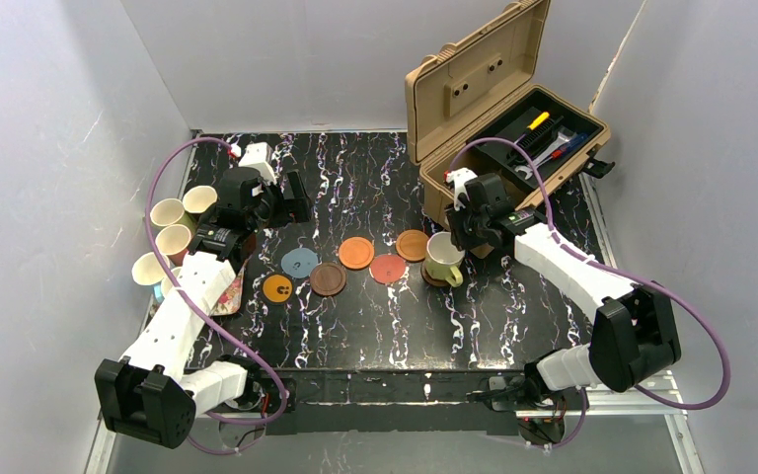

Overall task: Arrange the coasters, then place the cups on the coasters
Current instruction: Place the cup on the coaster.

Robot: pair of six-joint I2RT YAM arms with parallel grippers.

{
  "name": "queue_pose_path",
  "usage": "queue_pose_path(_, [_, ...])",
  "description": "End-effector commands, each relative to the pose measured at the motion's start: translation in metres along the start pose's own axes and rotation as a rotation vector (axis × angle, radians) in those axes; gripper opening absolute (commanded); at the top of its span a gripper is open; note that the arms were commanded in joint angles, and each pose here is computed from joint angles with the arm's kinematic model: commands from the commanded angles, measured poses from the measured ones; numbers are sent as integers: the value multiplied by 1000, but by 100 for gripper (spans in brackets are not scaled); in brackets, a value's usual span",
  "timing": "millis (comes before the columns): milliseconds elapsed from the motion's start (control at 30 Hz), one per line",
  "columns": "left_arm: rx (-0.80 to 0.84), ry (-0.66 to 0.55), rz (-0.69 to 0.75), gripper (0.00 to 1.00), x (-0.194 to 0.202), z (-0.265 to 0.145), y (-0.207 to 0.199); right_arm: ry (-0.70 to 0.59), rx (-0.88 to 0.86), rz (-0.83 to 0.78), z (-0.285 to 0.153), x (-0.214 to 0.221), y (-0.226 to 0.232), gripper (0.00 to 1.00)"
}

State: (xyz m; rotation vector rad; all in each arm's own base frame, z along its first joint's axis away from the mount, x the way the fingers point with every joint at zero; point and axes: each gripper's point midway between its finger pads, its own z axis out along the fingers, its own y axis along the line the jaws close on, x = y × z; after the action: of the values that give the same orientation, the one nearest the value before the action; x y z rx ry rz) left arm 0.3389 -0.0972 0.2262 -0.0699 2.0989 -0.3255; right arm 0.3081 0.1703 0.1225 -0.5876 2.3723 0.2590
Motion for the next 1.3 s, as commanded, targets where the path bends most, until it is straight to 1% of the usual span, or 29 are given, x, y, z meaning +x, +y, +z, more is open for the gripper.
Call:
queue_pose_path(0, [11, -9, 11, 98, -4, -3, -1, -71, 1, -11, -5, -21, -1, 36])
queue_pose_path(333, [10, -8, 9, 98, -4, -3, -1, -91, -2, -9, -16, -31, -1, 56])
queue_pose_path(400, [11, -11, 6, 98, -5, -5, -1, -97, -8, -6, -21, -35, 1, 63])
queue_pose_path(467, [13, -15, 2, 98, -7, -6, -2, -106, -26, -3, -28, -40, 4, 67])
queue_pose_path(700, [-12, 20, 5, 98, -7, -3, 4, -190, -18, -1, -57, -56, 4, 79])
queue_pose_path(867, [-77, 67, -84, 98, -10, -9, 32, -276, -32, -4, -85, -69, 7, 84])
queue_pose_path(1000, [-192, 99, -147, 98, -15, -12, 70, -373, -53, 10, -99, -74, 11, 88])
queue_pose_path(1067, [-263, 110, -132, 96, -16, -12, 86, -416, -86, 16, -104, -77, 17, 89])
queue_pose_path(1167, [-343, 169, -125, 93, -4, -15, 101, -442, -97, 21, -109, -78, 19, 89])
queue_pose_path(1267, [-368, 224, -146, 89, 16, -19, 104, -452, -94, 25, -110, -76, 19, 90])
